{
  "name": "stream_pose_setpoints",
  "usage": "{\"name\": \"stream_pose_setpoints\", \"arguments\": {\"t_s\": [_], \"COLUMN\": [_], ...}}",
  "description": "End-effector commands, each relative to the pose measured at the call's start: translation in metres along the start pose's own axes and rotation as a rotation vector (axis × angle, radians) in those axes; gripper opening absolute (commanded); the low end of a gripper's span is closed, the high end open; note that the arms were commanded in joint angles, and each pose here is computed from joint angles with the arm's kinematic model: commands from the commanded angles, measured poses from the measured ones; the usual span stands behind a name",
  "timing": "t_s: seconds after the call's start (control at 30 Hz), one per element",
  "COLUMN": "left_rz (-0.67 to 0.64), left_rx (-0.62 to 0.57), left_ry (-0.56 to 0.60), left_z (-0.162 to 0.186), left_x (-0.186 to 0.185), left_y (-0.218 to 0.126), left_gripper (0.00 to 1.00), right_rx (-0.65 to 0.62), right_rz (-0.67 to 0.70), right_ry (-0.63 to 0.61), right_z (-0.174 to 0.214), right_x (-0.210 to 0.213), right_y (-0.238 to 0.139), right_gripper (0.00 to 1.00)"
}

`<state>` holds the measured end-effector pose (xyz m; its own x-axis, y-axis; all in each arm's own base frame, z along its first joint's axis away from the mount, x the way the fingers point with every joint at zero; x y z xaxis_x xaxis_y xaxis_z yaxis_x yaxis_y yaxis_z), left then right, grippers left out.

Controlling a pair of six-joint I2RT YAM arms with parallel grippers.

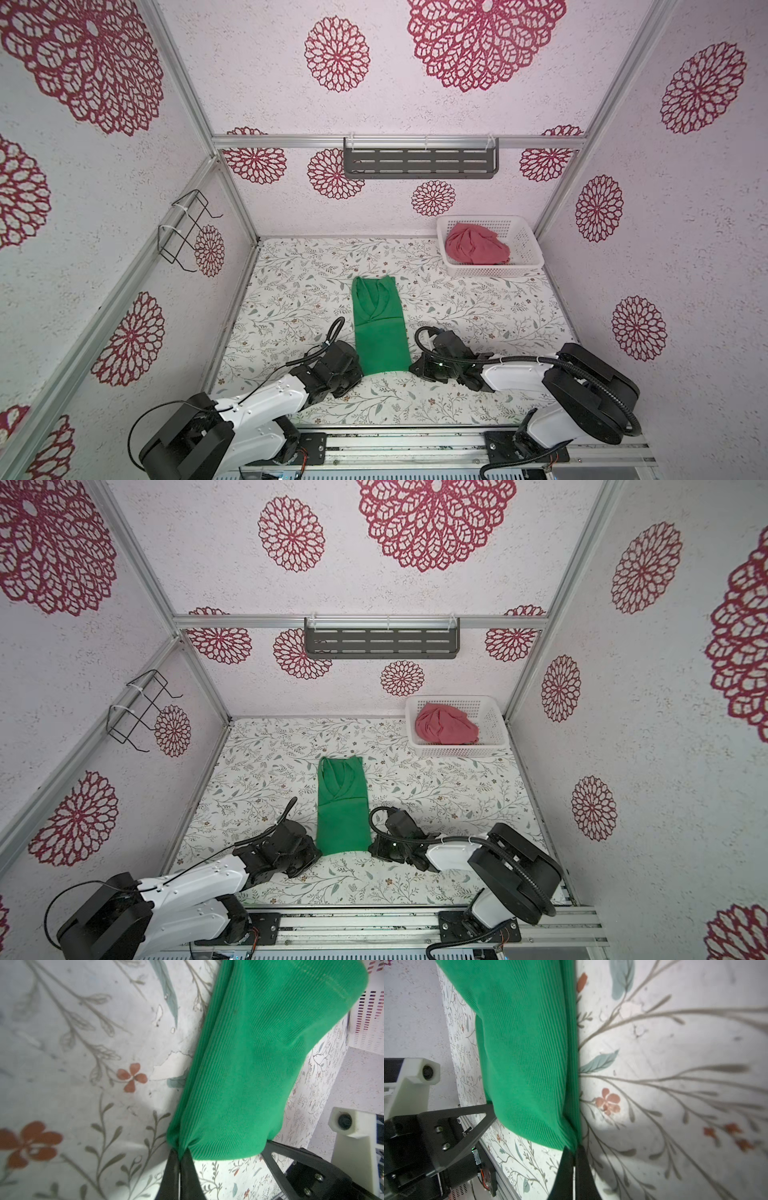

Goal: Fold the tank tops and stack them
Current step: 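Lift the near end with both grippers and fold it away from the robot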

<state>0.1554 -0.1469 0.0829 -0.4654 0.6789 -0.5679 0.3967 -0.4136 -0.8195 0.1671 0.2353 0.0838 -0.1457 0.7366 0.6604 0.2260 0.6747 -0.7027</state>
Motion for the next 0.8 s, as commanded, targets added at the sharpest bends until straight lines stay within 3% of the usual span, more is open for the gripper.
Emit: {"name": "stream_pose_setpoints", "arguments": {"t_s": [0.0,0.33,0.57,0.77], "left_rz": [-0.106,-0.075,-0.049,0.026], "left_rx": [-0.037,-0.157,-0.222,-0.234], "left_ry": [0.028,0.154,0.227,0.246], "left_z": [0.004,-0.003,-0.015,-0.043], "left_x": [0.008,-0.033,-0.057,-0.077], "left_y": [-0.015,-0.081,-0.102,-0.098], "left_gripper": [0.00,0.00,0.00,0.00], "right_rx": [0.010,-0.063,-0.133,-0.152], "right_rz": [0.059,0.089,0.091,0.086], "right_ry": [-0.064,-0.225,-0.356,-0.419], "right_z": [0.004,-0.006,-0.029,-0.061], "right_x": [0.008,0.052,0.080,0.093], "right_y": [-0.013,-0.062,-0.079,-0.077], "right_gripper": [0.00,0.00,0.00,0.00]}}
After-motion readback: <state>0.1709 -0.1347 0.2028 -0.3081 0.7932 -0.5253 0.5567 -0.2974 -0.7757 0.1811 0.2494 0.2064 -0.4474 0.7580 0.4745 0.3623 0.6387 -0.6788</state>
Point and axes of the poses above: each gripper's point midway between its finger pads, its own y axis out along the fingers, its own x axis along the line the jaws close on, z = x × y, the point moved 8 cm from there along -y, back along the fingers, and after that the axes turned 5 degrees about -y, right-handed, at the moved point
